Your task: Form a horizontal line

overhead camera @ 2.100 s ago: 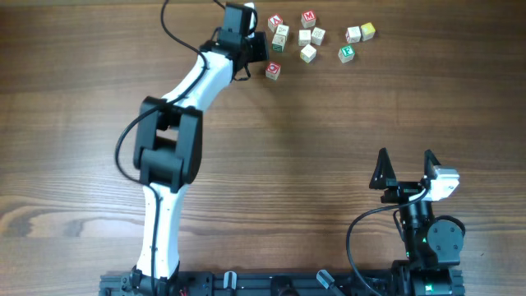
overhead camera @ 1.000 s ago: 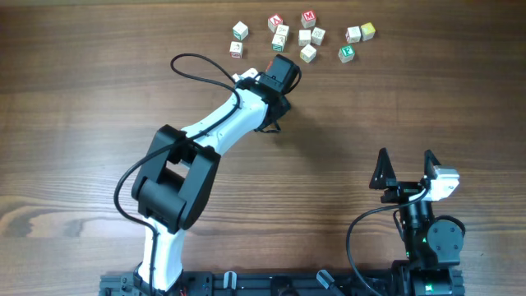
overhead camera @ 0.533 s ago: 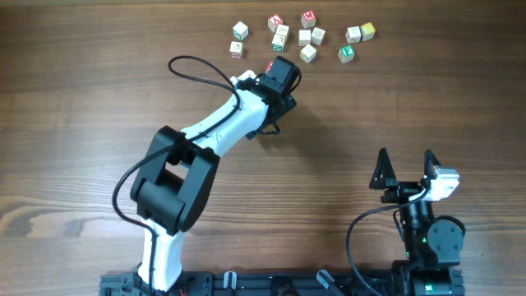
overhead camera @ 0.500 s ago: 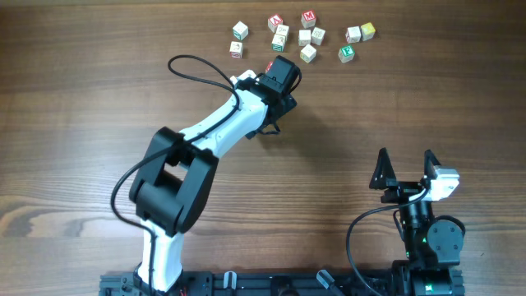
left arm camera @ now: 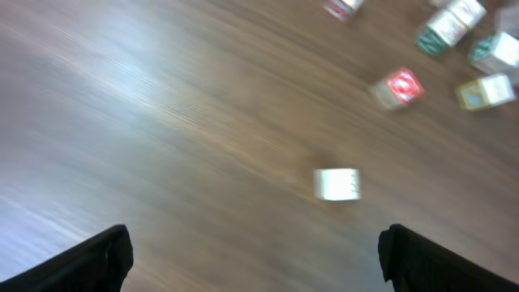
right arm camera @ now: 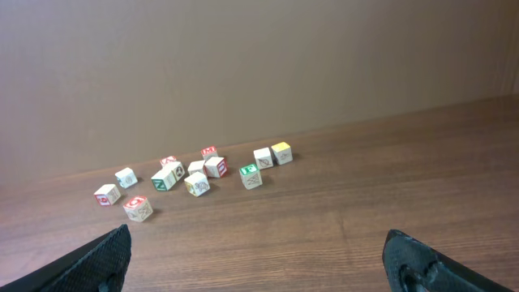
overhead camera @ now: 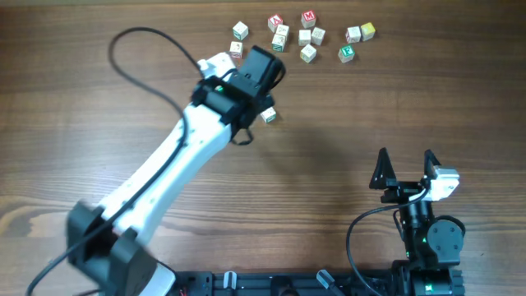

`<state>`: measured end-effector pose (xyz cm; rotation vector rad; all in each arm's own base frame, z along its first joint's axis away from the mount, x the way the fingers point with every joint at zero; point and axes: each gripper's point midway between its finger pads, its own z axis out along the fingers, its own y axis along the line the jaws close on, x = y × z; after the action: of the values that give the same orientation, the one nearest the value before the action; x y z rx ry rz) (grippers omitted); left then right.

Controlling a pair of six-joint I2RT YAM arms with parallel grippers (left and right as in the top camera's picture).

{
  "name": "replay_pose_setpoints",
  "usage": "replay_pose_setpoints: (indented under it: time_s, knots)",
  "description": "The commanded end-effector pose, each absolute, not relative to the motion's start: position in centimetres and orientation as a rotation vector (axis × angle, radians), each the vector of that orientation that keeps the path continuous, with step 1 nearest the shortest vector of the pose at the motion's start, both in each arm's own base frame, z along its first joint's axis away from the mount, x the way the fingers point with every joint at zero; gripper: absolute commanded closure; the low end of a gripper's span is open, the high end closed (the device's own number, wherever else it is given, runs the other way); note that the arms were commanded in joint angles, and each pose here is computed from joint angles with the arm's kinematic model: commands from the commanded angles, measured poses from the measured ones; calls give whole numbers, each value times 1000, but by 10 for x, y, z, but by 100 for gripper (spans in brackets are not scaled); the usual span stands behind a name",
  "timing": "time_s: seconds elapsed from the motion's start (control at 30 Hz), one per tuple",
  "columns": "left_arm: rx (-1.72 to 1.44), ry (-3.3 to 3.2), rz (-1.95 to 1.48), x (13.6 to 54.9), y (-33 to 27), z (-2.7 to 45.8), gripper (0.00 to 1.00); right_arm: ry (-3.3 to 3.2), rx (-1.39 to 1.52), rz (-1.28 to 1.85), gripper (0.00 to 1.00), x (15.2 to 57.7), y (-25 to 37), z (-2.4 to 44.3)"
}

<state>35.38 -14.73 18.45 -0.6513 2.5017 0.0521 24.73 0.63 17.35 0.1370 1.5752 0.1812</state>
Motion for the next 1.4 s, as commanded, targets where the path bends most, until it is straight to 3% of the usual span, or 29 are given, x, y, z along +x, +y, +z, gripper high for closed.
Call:
replay_pose_setpoints:
  time_s: [0.0, 0.27, 0.7, 0.83, 1.07, 1.23, 1.37]
  knots:
    - [-621, 2377, 270, 334, -100, 224, 0, 1573, 120, 173, 0, 247, 7, 174]
    - [-655, 2372, 344, 290, -55, 257, 0, 1568, 133, 156, 0, 247, 4, 175]
    - [-991, 2127, 341, 222, 54, 318, 0, 1567, 133, 174, 0, 247, 5, 175]
    - [-1130, 2025, 406, 194, 87, 321, 0, 1570, 268, 473, 0, 246, 24, 175]
    - [-1356, 1930, 423, 160, 110, 290, 0, 1504, 761, 1166, 0, 241, 49, 178]
    - [-1372, 2029, 395, 156, 101, 268, 0, 1417, 1022, 1392, 0, 241, 49, 178]
    - [-1373, 2033, 394, 156, 101, 267, 0, 1484, 949, 1479, 0, 234, 67, 181]
